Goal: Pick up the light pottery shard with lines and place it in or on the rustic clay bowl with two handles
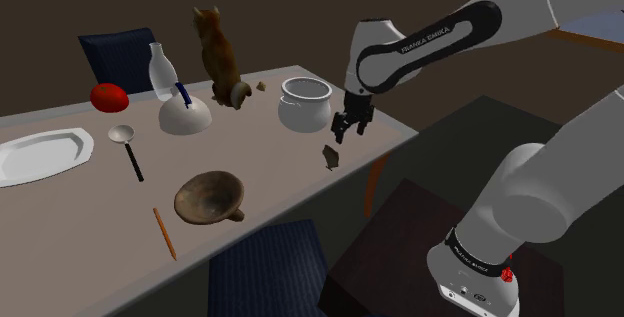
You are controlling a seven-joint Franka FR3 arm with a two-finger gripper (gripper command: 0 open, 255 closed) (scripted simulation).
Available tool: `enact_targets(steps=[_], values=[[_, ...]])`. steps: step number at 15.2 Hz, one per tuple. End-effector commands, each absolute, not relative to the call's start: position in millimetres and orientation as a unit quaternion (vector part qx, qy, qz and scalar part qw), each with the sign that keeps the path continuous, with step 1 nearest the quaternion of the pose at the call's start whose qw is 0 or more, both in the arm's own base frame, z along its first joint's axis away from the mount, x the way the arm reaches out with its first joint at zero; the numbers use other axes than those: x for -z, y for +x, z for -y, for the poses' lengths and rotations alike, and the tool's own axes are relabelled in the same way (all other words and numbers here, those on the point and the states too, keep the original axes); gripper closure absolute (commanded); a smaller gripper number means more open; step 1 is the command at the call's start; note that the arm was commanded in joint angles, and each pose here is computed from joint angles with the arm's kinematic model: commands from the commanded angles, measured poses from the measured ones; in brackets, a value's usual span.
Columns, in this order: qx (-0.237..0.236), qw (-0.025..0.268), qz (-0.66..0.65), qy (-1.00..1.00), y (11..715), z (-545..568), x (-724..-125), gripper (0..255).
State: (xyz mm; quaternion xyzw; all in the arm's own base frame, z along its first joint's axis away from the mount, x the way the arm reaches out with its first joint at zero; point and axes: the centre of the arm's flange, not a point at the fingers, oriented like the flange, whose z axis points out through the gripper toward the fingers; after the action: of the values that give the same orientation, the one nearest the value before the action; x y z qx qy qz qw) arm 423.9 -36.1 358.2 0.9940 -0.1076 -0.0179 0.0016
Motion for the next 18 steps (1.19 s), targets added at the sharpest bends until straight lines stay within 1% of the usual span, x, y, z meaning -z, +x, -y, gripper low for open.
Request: enact_targets(steps=[1,6,13,18], values=[[0.02,0.003,0.109,0.994,431.8,37.9,-330.7,0],[0.028,0.008,0.113,0.993,451.3,44.0,-271.8,0],[0.028,0.008,0.113,0.993,449.2,44.3,-234.9,0],[0.028,0.008,0.113,0.993,449.0,44.4,-231.8,0]])
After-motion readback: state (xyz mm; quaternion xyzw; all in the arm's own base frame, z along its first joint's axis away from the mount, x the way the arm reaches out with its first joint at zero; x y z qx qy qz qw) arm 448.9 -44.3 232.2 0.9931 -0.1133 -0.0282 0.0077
